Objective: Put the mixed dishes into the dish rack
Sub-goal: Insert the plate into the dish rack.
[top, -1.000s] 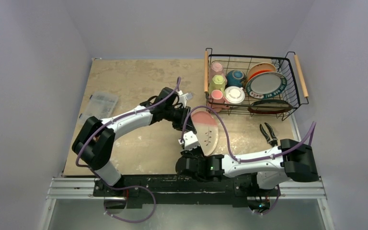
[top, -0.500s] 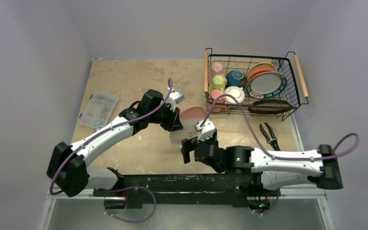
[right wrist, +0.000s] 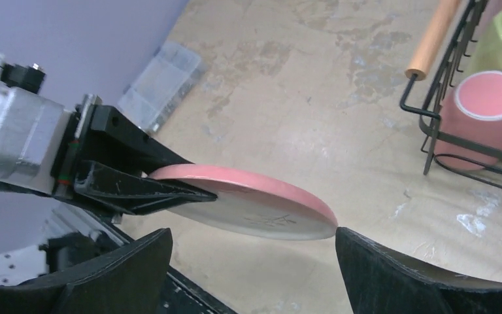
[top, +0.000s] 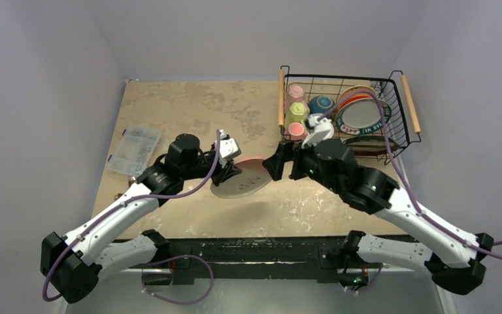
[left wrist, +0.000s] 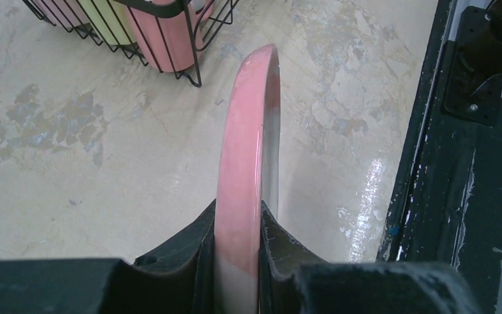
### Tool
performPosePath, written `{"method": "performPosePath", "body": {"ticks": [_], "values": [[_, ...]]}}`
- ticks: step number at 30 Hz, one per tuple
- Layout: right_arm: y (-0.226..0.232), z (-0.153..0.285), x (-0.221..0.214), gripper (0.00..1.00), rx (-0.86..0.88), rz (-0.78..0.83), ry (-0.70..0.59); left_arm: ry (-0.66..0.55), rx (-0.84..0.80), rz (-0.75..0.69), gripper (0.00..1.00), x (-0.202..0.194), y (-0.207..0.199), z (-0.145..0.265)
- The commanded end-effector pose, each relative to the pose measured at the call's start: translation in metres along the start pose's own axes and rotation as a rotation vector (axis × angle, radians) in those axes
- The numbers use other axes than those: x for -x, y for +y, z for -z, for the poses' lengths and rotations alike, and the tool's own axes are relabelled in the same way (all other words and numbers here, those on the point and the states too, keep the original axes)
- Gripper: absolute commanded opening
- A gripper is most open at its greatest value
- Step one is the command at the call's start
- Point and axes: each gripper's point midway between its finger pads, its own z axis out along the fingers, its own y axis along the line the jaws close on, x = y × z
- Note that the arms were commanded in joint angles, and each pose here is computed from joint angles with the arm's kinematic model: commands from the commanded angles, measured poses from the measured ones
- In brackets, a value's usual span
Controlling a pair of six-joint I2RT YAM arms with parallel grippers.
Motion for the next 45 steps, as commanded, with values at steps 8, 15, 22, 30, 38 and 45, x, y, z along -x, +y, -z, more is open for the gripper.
{"method": "performPosePath", "body": {"ticks": [8,15,22,30,38,45], "values": [[-0.006,-0.047,-0.037,0.77,0.182,0.413,0.091,-0.024,-0.038,-0.166,0.0,0.019,0.009,-0.012],[0.004,-0.034,-0.049,0.75,0.417,0.746,-0.055,-0.011,-0.117,-0.23,0.0,0.014,-0.003,-0.01],[0.004,-0.071,-0.058,0.72,0.512,0.803,0.11,-0.052,-0.156,-0.278,0.0,0.02,-0.013,-0.002],[0.03,-0.084,-0.08,0.55,0.774,0.813,0.209,-0.06,-0.194,-0.301,0.0,0.02,-0.02,0.001],[0.034,-0.087,-0.119,0.47,0.938,0.749,0.353,-0.052,-0.203,-0.32,0.0,0.018,-0.023,0.003],[0.029,-0.1,-0.126,0.0,0.92,0.733,0.404,-0.039,-0.204,-0.323,0.0,0.016,-0.024,0.003]]}}
